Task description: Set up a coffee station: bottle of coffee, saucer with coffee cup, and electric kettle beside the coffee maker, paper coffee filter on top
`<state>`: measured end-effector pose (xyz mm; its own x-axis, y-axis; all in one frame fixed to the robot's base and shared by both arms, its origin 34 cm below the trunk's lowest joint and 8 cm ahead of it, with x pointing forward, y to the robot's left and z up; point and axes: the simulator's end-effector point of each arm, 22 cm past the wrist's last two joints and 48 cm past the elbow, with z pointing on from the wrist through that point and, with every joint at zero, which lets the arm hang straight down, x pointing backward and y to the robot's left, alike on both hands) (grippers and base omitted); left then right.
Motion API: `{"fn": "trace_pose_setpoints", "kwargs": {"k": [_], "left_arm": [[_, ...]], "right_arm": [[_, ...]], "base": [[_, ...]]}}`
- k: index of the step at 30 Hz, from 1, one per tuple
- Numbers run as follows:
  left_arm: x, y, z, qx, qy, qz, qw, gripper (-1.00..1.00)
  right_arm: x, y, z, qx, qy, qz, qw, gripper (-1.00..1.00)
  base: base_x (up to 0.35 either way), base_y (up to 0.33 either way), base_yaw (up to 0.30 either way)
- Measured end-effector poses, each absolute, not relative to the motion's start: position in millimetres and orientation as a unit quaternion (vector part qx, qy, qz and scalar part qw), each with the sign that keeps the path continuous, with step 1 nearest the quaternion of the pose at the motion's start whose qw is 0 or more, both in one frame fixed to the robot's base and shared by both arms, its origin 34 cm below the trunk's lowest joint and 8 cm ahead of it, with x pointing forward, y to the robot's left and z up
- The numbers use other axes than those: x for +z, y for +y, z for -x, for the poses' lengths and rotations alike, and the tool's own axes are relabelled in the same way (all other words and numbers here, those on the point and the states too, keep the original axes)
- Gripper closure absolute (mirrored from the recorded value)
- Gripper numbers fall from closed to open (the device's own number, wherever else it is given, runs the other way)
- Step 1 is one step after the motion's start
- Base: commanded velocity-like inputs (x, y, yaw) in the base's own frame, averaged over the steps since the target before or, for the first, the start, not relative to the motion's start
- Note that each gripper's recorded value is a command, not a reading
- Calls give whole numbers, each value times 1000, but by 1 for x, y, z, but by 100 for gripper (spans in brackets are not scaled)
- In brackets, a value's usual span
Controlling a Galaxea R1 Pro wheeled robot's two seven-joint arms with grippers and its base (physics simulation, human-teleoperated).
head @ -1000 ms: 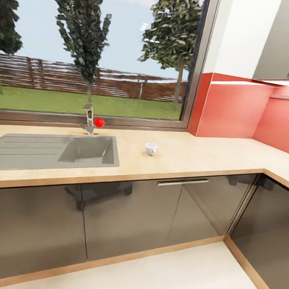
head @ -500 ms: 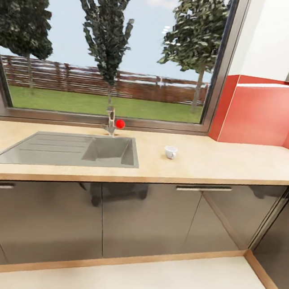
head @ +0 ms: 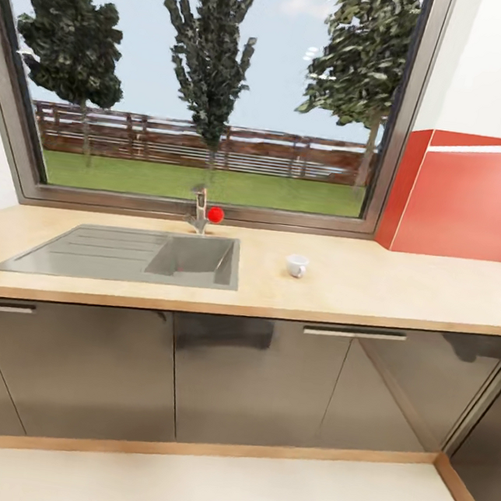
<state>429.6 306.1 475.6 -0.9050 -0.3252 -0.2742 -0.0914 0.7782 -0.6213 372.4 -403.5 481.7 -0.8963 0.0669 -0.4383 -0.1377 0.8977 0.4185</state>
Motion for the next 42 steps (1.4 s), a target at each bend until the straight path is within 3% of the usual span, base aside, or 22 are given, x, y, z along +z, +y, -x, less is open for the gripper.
{"fn": "trace_pose_setpoints", "kwargs": {"k": [7,28,42], "left_arm": [[476,306,-430,-313,924,113,187,-100],[476,306,-430,-314,924,112,186,-100],[478,309,-436,-316,919,129,196,-100]], "right_arm": [[481,-404,-372,225,948,19,226,-100],[477,-411,-372,204,955,34,213,-100],[552,-320,-505,335,893,39,297,-100]], "base": [[0,-225,186],[-37,-16,8],[0,0,0]]}}
